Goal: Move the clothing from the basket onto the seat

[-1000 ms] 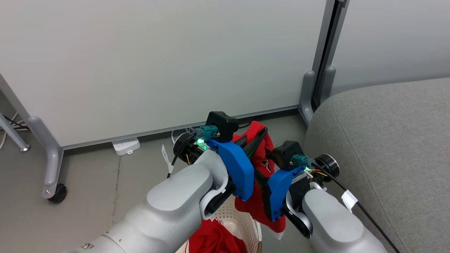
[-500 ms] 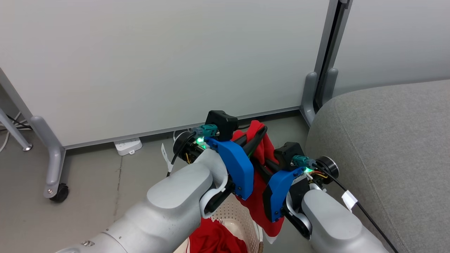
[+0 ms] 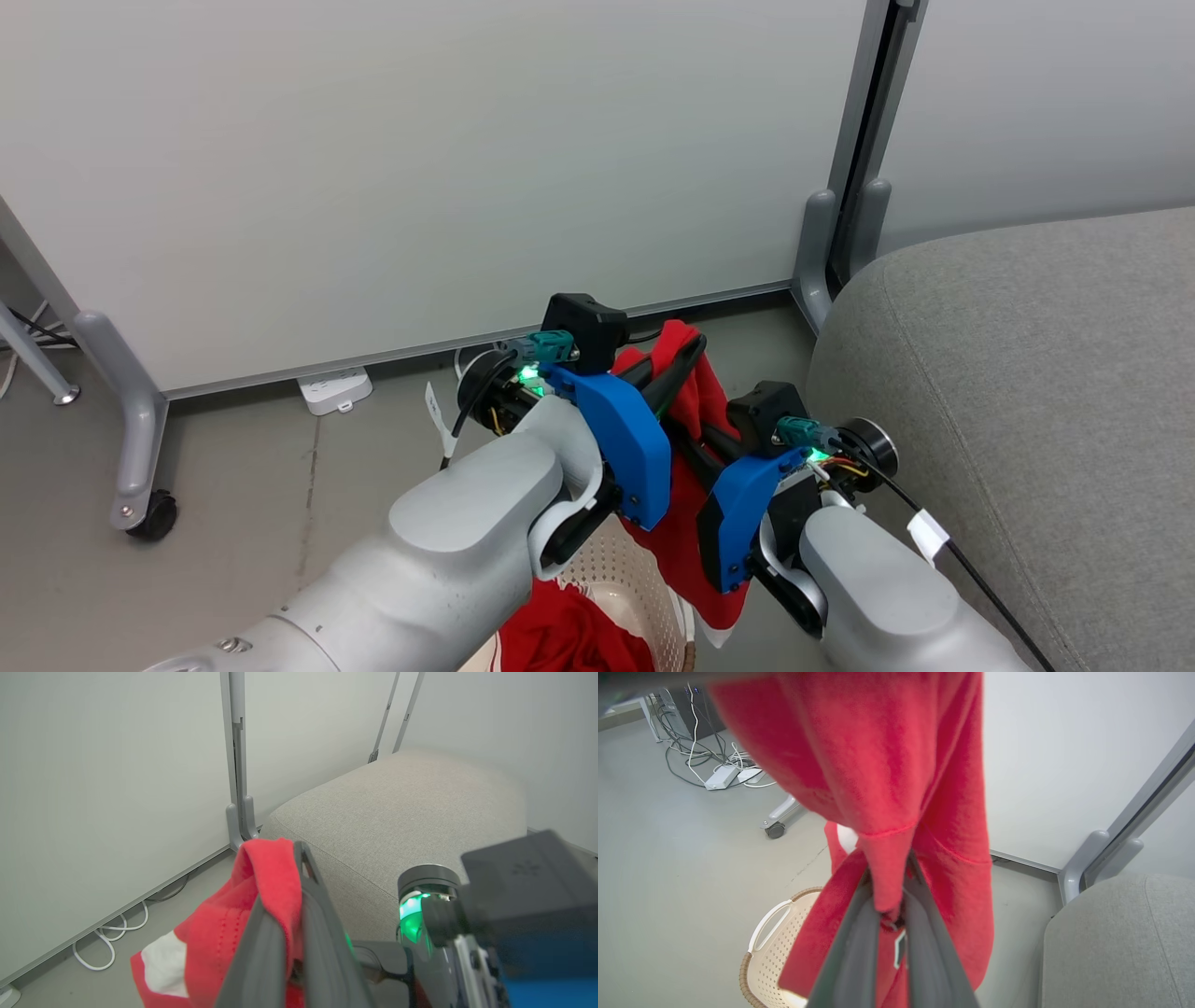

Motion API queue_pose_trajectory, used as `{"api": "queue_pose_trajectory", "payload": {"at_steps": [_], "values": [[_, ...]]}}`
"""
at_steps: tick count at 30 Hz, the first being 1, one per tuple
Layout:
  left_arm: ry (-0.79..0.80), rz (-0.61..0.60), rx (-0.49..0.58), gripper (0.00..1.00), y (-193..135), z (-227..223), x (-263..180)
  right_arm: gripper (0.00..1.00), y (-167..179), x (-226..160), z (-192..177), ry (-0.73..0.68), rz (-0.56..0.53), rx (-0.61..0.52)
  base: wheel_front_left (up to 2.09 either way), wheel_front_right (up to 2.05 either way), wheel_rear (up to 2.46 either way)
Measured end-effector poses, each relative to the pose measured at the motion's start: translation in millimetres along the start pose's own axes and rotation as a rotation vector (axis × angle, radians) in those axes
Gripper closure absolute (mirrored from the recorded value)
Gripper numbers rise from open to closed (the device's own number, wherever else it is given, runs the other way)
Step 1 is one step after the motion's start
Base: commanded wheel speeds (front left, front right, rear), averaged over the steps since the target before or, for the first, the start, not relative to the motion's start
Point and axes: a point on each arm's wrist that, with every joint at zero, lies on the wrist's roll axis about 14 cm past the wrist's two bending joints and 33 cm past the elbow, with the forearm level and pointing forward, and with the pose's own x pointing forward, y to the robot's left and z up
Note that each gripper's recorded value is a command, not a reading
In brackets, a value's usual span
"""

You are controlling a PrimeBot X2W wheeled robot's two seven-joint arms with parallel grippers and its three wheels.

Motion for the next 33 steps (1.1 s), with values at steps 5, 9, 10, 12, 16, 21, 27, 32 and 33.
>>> {"api": "queue_pose_trajectory", "payload": {"at_steps": [5,9,10,12,16,21,27,32,33], "values": [[-0.004,0.003,0.003,1.00,1,2,0,1.00,0,0,0,-0.002,0.001,0.001,0.00,0.00,0.00],[-0.014,0.007,0.008,0.96,2,4,0,1.00,1,0,1,-0.007,0.003,0.001,0.00,0.00,0.00],[-0.017,0.007,0.007,0.16,2,5,0,1.00,1,0,1,-0.008,0.004,0.000,0.00,0.00,0.00],[-0.035,0.010,0.012,0.00,3,8,0,1.00,1,0,1,-0.006,0.007,-0.004,0.00,0.00,0.00],[-0.039,0.013,0.018,0.00,4,11,1,1.00,2,0,-1,-0.001,0.009,-0.004,0.00,0.00,0.00],[-0.051,0.015,0.024,0.00,4,12,1,1.00,3,0,0,-0.005,0.012,-0.006,0.00,0.00,0.00],[-0.077,0.012,0.028,0.00,8,6,-3,1.00,1,0,-1,-0.010,0.007,-0.004,0.00,0.00,0.00],[-0.102,0.025,0.008,0.00,21,-2,-16,1.00,-4,-1,-3,-0.014,-0.010,0.001,0.00,0.00,0.00],[-0.123,0.037,0.015,0.00,25,2,-20,1.00,-6,-1,-4,-0.016,-0.014,0.006,0.00,0.00,0.00]]}}
